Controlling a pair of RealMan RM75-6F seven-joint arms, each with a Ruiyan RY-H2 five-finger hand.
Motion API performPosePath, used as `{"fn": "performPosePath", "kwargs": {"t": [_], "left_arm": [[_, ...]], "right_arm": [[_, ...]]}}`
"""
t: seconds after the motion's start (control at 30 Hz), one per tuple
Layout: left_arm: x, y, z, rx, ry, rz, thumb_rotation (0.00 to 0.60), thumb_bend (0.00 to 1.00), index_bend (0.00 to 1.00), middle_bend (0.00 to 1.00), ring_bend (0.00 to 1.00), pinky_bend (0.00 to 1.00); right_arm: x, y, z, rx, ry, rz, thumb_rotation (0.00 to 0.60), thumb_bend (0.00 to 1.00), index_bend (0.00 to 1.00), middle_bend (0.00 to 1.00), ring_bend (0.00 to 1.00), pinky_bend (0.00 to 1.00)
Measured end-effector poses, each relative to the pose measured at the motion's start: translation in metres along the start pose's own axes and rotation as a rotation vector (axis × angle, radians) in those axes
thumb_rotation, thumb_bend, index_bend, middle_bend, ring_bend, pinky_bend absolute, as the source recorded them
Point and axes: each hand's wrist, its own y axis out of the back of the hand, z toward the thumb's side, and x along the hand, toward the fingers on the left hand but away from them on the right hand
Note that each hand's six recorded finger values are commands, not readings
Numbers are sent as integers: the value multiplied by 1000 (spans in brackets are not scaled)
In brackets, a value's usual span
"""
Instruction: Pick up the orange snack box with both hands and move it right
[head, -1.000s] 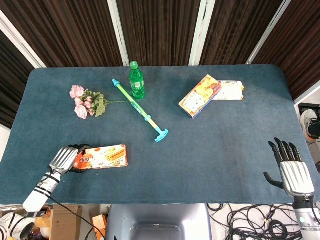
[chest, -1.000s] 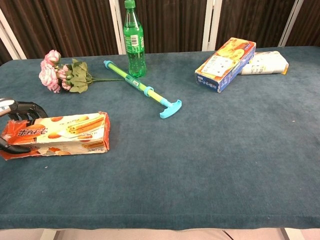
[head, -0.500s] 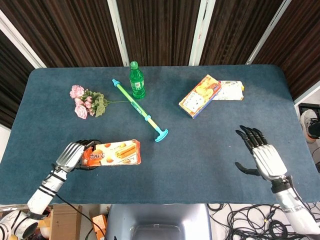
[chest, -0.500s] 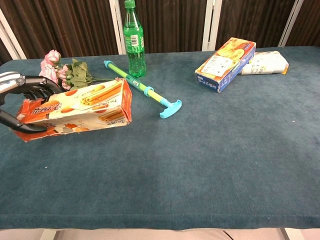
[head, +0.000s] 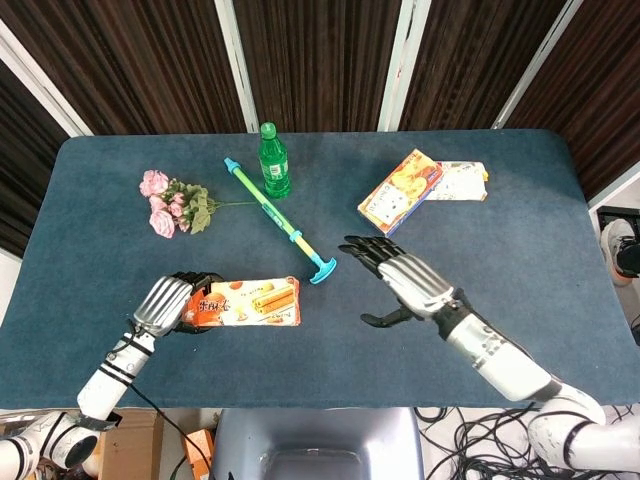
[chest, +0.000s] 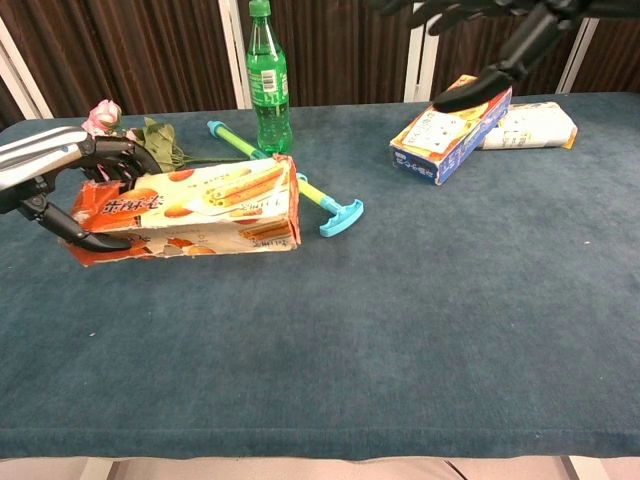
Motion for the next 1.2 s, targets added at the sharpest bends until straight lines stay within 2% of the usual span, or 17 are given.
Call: {"fn": "performPosePath", "kwargs": {"t": [0.17,0.3,0.47,0.6,0.77,1.07,1.13,1.17,1.2], "left_arm": [[3,5,10,17,4,10,600,224,659,704,638,704],[5,7,13,20,14,23,600,223,659,707,639,710],[7,8,14,19,28,29,600,224,660,709,640,715],[6,10,16,13,29,33,600,223,659,710,640,717],[2,12,18,19,28,35,600,223,660,711,641,717],[-4,14,19,16,32,32,600,223,660,717,646,722],[-5,13,20,16,29,30,600,223,660,717,645,722],[-5,13,21,16,26,30,600,223,660,717,645,722],[-6,13,22,15,23,30,600,223,660,717,645,721]], "right_arm": [[-36,-13,26,-9,-18,43,600,132,0,0,0,0],[-65,-38,54,13,-29,100,600,130,0,0,0,0],[-86,-69,79,74,-37,149,600,130,0,0,0,0],[-96,-81,81,125,-59,138,600,130,0,0,0,0],[-102,-85,79,150,-76,107,600,130,0,0,0,0],[-110,-90,66,185,-122,104,600,127,0,14,0,1],[-113,-90,64,184,-127,101,600,126,75,117,44,75],[-114,-90,64,183,-128,99,600,126,157,193,109,157],[-115,-90,63,180,-129,96,600,129,289,294,220,280]]}}
